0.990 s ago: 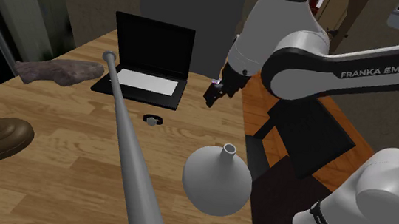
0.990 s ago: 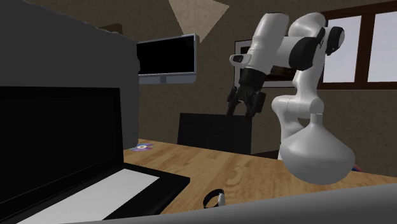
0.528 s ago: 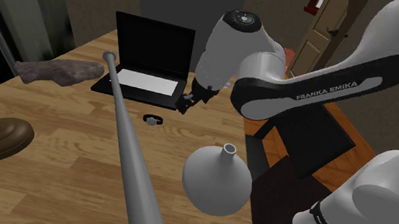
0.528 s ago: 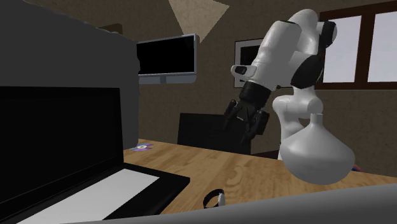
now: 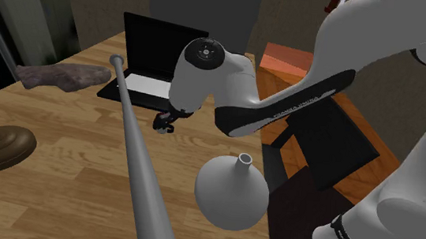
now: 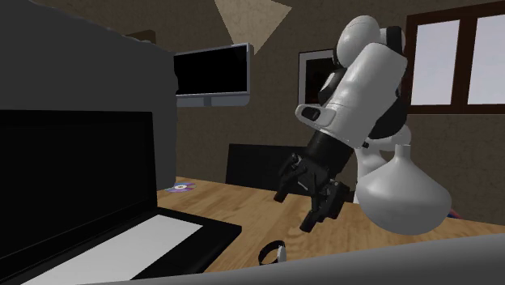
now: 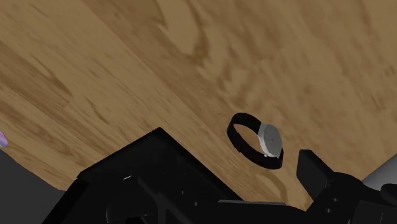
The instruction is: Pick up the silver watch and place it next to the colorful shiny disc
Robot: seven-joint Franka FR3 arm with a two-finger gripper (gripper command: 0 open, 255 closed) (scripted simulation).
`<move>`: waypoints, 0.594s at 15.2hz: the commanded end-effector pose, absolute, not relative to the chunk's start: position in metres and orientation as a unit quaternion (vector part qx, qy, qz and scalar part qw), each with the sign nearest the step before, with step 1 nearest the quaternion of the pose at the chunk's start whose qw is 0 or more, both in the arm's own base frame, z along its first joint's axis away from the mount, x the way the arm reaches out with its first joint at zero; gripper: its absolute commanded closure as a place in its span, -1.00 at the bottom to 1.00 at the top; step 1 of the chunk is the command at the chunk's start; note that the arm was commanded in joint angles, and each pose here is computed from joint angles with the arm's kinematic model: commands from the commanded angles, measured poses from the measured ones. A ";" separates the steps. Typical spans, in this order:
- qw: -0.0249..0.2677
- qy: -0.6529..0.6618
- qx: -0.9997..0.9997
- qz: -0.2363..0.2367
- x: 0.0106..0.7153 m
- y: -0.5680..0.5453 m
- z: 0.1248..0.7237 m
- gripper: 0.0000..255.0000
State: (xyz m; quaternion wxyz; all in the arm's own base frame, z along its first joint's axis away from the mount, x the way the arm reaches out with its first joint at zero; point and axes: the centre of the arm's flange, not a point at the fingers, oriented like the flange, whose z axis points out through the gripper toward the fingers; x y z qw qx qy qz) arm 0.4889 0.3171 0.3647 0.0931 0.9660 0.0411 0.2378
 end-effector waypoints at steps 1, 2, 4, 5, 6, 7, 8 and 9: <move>0.098 0.044 0.962 0.251 0.502 0.337 0.349 -1.00; 0.100 0.046 0.960 0.256 0.508 0.346 0.342 -1.00; 0.101 0.046 0.960 0.258 0.512 0.347 0.336 -1.00; 0.101 0.046 0.960 0.258 0.515 0.346 0.332 -1.00; 0.101 0.046 0.960 0.258 0.517 0.345 0.327 -1.00; 0.101 0.046 0.960 0.258 0.520 0.345 0.323 -1.00; 0.101 0.046 0.960 0.258 0.523 0.344 0.318 -1.00; 0.101 0.046 0.960 0.258 0.525 0.343 0.314 -1.00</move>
